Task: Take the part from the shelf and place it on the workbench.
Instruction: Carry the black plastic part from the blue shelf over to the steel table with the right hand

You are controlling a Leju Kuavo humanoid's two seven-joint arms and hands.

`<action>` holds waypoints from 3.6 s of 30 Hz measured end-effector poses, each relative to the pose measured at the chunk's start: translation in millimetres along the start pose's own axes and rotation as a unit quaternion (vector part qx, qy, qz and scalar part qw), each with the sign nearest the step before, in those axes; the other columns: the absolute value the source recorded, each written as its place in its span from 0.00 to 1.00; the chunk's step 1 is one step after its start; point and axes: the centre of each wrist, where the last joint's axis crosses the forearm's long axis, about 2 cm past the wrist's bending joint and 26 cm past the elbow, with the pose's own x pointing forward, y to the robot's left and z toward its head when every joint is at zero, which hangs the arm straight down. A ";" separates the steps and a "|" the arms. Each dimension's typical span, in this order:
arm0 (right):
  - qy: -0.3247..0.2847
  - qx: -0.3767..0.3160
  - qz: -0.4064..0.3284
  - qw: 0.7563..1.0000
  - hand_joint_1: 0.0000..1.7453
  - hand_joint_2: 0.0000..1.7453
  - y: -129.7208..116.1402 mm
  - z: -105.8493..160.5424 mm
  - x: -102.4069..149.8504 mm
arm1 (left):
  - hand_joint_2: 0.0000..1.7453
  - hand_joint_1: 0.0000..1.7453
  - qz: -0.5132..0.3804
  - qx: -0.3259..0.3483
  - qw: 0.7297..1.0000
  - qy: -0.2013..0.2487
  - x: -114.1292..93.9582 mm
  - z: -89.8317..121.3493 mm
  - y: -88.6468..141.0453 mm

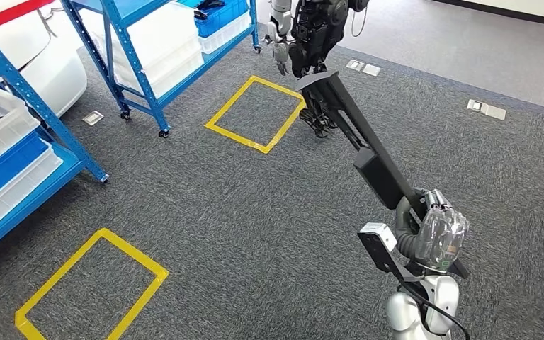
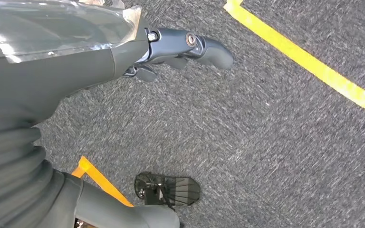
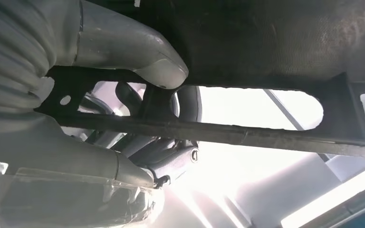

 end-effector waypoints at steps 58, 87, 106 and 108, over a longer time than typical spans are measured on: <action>0.067 0.038 -0.027 0.997 1.00 1.00 14.8 18.2 -0.6 | 1.00 0.00 0.026 0.002 0.999 0.035 -9.9 40.1 26.3; 0.079 0.021 -0.010 0.997 1.00 1.00 4.9 17.9 -6.1 | 1.00 0.00 0.017 -0.004 1.000 0.025 0.2 22.8 30.1; 0.073 0.009 0.011 0.997 1.00 1.00 4.5 6.2 -3.4 | 1.00 0.00 0.010 0.002 1.000 0.014 13.8 12.2 29.9; 0.068 0.007 0.024 0.997 1.00 1.00 4.0 1.0 -3.1 | 1.00 0.00 0.010 0.002 1.000 0.012 16.4 10.5 29.6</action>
